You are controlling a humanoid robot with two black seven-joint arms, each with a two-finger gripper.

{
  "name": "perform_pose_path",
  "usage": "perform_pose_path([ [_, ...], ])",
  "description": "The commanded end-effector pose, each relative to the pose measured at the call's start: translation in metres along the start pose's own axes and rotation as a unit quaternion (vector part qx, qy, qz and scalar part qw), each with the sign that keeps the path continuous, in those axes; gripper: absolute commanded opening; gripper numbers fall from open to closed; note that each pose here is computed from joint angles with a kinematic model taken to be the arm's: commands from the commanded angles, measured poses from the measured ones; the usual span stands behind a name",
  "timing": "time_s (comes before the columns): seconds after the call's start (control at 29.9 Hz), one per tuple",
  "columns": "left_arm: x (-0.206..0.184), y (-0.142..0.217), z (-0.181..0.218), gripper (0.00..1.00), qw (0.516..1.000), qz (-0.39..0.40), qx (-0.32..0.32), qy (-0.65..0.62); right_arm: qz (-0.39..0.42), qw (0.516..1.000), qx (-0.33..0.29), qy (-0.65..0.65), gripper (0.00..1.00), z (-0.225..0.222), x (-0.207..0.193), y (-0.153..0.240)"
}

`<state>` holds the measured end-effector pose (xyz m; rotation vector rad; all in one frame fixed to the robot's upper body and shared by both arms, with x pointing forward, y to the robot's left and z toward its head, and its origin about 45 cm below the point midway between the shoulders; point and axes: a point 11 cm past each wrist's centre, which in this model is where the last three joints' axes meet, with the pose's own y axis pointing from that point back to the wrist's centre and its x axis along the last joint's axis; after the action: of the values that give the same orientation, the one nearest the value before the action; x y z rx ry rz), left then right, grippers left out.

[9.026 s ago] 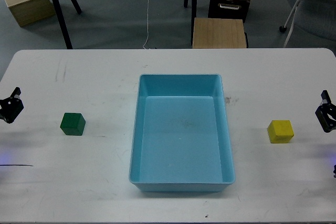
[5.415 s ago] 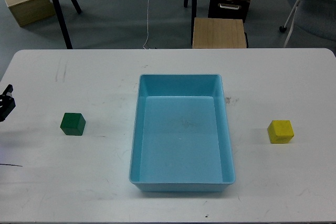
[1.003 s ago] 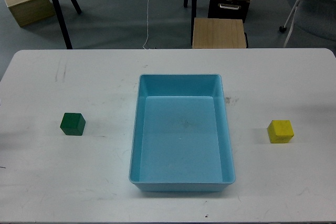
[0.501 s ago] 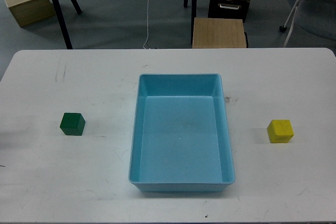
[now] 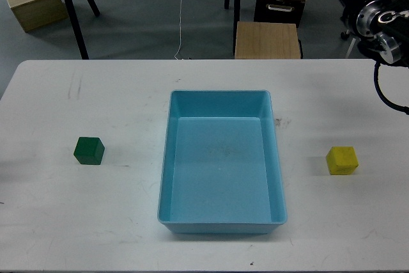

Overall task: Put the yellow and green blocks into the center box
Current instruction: 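Raise the right gripper and move it above the yellow cube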

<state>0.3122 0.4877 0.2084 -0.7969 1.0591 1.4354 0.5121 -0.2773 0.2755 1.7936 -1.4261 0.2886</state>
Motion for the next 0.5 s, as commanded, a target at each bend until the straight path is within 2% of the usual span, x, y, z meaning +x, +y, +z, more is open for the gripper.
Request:
perform_pose_path([
  [0.0, 0.002, 0.0, -0.001, 1.0, 1.0, 0.002, 0.003, -0.005, -0.028, 0.994, -0.028, 0.1, 0.99, 0.03, -0.023, 0.002],
  [0.1, 0.001, -0.001, -0.004, 1.0, 1.0, -0.001, 0.006, -0.01, -0.026, 0.983, -0.028, 0.182, 0.99, 0.042, -0.009, 0.013],
  [0.3, 0.001, 0.0, -0.001, 1.0, 1.0, -0.001, 0.006, -0.015, -0.028, 0.952, 0.024, 0.304, 0.99, 0.012, 0.011, 0.033],
  [0.47, 0.003, 0.001, 0.0, 1.0, 1.0, 0.003, 0.005, -0.016, -0.03, 0.895, 0.034, 0.443, 0.99, 0.003, 0.029, 0.045],
])
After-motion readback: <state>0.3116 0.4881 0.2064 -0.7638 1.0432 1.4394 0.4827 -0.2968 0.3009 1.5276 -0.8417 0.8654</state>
